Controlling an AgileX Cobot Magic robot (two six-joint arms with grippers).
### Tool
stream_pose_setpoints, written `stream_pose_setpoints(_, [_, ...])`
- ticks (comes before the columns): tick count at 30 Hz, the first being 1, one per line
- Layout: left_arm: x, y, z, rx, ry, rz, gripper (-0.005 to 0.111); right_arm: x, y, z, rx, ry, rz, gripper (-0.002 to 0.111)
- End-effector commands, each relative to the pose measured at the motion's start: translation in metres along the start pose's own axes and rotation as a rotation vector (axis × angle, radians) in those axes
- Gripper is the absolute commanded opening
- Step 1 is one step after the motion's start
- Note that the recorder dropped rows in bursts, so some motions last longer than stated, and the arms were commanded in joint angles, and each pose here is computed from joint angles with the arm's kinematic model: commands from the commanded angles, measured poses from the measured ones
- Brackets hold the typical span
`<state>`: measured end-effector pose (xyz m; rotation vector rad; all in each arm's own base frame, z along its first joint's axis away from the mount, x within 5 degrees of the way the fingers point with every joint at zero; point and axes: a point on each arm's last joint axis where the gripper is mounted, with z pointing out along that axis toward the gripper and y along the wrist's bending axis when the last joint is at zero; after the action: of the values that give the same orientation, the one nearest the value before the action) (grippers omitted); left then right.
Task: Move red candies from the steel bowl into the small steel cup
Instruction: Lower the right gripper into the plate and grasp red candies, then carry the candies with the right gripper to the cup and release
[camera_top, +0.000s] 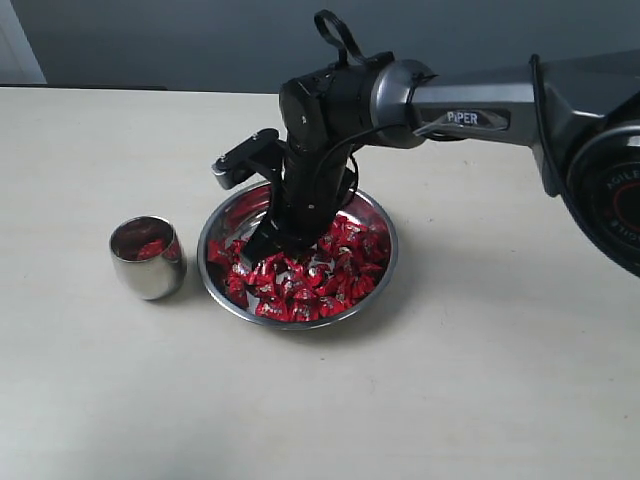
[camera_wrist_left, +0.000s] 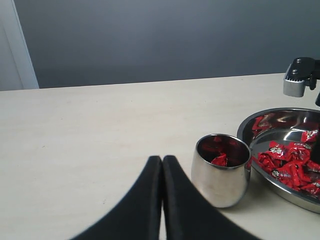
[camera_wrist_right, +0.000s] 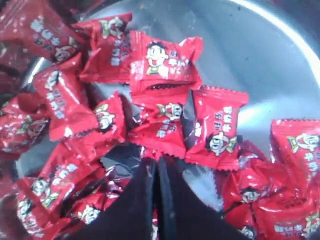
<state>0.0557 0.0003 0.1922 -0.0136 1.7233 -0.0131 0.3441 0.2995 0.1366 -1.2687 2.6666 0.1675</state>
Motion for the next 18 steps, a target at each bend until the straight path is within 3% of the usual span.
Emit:
stream_pose_setpoints(1, [0.001, 0.0, 0.0, 0.002, -0.002, -0.001, 0.0, -0.008, -0.001, -0.035, 0.012, -0.112, 0.01, -0.001])
stream_pose_setpoints(6, [0.001, 0.0, 0.0, 0.002, -0.002, -0.001, 0.0, -0.019, 0.01, -0.07, -0.097, -0.274, 0.1, -0.001])
stream_pose_setpoints(11, [0.001, 0.0, 0.0, 0.002, -0.002, -0.001, 0.0, -0.036, 0.041, -0.079, -0.288, -0.459, 0.044, -0.001])
stream_pose_setpoints(18, [0.001, 0.0, 0.0, 0.002, -0.002, -0.001, 0.0, -0.048, 0.069, -0.076, -0.256, -0.555, -0.013, -0.001])
